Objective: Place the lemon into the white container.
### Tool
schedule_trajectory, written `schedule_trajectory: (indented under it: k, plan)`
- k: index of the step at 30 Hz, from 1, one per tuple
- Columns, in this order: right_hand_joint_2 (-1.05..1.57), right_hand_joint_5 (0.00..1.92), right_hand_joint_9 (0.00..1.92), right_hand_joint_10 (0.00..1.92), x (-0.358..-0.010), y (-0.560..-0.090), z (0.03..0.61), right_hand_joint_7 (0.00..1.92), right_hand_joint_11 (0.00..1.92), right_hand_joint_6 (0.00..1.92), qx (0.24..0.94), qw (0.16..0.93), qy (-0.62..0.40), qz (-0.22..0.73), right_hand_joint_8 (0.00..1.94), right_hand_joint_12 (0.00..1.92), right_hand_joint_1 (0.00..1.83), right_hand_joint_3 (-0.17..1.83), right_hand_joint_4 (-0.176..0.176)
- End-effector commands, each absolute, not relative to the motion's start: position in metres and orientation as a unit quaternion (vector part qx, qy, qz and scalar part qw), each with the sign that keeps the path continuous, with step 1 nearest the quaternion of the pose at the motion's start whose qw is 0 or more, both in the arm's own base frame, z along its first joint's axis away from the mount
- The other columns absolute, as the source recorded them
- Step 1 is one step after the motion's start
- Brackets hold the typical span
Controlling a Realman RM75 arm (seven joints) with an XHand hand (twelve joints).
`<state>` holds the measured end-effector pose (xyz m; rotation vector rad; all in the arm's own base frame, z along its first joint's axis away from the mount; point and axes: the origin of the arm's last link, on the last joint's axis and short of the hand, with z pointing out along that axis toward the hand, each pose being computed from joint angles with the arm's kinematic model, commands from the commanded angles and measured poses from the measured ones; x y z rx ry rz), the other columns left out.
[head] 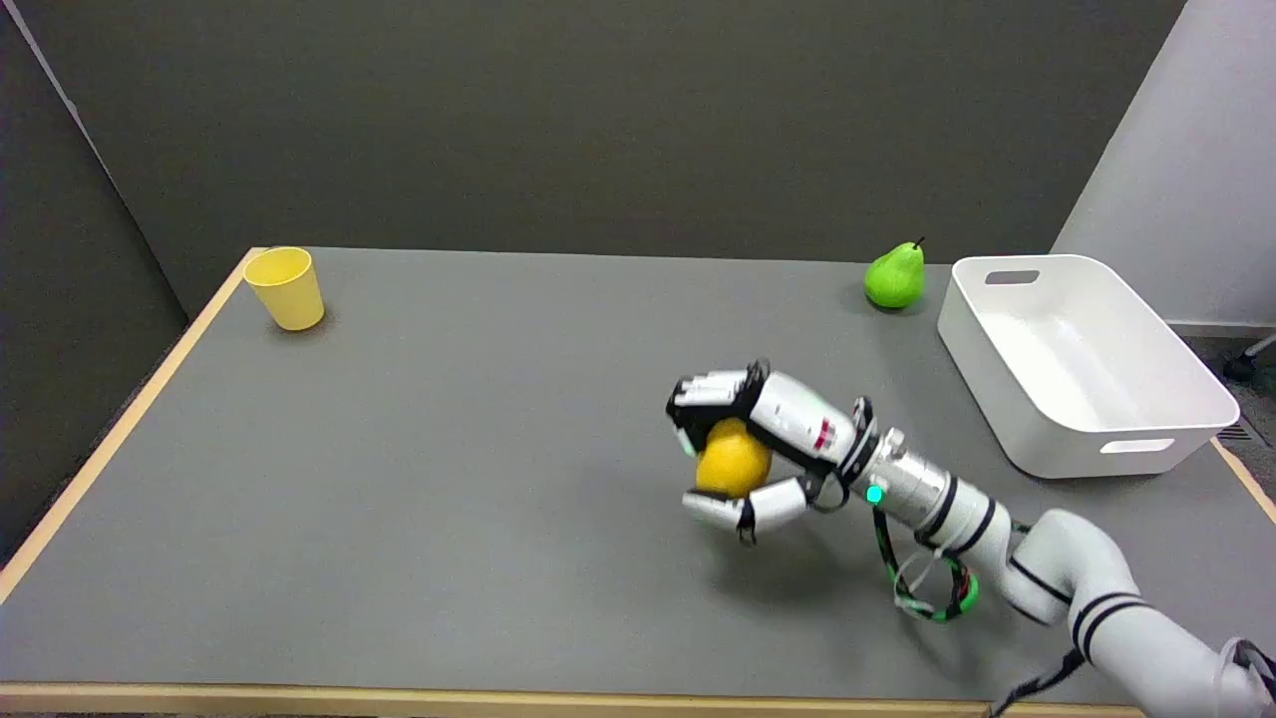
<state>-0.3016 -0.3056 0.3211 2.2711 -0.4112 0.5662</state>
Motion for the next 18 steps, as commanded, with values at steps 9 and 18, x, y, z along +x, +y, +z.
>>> schedule_trajectory:
  k: [9,18]
  plan:
    - [0.96,0.61,0.95,1.92,-0.139,-0.385,0.466,0.62,0.71,1.92,0.806,0.562,0.130,0.132,1.94,1.92,0.83,0.94,0.025]
    - [0.96,0.61,0.95,1.92,-0.162,-0.362,0.589,0.63,0.71,1.92,0.659,0.746,0.063,0.074,1.94,1.92,0.83,0.94,0.022]
